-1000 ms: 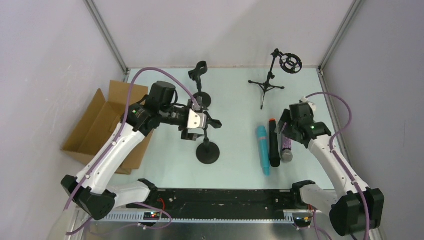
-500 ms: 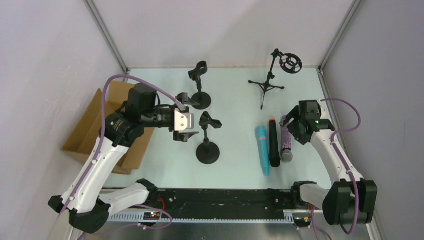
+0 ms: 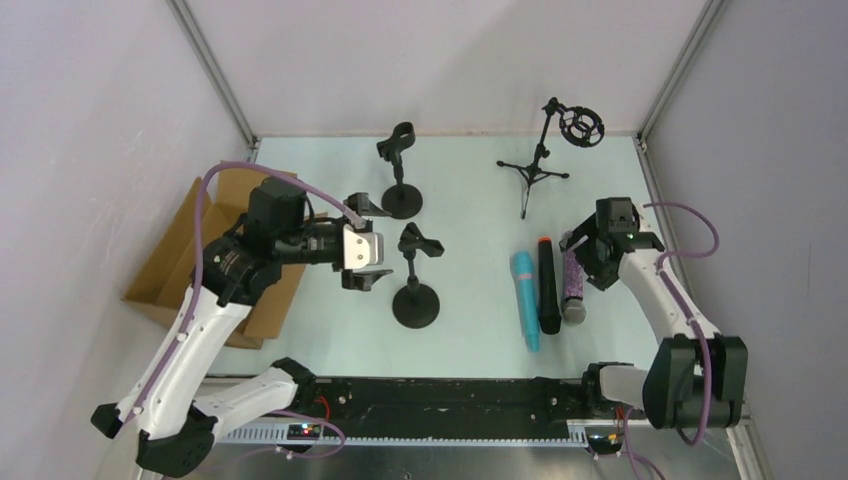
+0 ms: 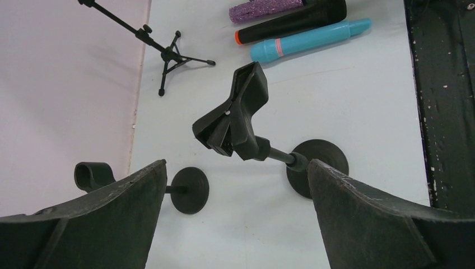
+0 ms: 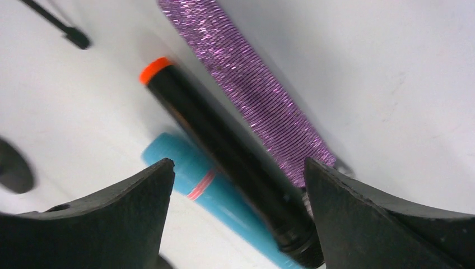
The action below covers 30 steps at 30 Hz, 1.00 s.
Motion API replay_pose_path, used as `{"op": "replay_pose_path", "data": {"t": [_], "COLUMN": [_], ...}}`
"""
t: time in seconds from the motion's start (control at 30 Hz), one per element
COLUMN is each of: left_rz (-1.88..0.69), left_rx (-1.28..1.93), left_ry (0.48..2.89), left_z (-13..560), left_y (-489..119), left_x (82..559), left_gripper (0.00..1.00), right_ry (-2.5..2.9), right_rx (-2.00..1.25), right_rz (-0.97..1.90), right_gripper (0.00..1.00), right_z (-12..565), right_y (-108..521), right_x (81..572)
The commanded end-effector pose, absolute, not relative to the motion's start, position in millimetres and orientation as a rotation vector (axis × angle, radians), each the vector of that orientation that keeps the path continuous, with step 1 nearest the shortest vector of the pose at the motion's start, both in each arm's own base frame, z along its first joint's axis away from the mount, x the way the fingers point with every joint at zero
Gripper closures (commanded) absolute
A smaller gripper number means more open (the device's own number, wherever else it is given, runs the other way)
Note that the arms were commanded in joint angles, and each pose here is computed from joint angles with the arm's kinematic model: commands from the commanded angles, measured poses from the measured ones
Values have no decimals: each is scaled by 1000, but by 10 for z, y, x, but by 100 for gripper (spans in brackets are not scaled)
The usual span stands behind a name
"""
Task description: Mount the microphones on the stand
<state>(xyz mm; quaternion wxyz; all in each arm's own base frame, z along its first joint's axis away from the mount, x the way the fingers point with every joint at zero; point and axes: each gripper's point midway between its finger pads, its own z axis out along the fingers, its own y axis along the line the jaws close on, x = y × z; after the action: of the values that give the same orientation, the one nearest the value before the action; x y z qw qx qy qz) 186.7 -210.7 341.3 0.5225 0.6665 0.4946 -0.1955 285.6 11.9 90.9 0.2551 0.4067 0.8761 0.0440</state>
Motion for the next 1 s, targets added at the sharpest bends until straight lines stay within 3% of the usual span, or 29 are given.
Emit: {"op": "replay_pose_path", "data": {"t": [0.0,0.13,0.53,0.7,0.97], "left_rz": [-466,-468,-473,-475,-468], "left_rx": [1585,1587,1584,1582,1588], "left_ry": [1174,1172,1153,1145,1137], "left_z": [3425,3407,3408,3422,3382], "left_y": [-2092,-2083,-2052,-2048,-2024], "left_x": [1848,1825,1741,1719,1681], "left_gripper": [0,0,0,0,0], "right_ry": [2225,2086,1854,1813,1634], "right_rx": [1277,1461,1962,2026,2096], "right_rz": [342,547,510,454,286], "right_gripper": [9,6,4,5,1], "right_z": [1273,1319,656,581,607], "right_y": [301,463,346,374,-80], "right_x": [2923,3004,2792,2753,2634]}}
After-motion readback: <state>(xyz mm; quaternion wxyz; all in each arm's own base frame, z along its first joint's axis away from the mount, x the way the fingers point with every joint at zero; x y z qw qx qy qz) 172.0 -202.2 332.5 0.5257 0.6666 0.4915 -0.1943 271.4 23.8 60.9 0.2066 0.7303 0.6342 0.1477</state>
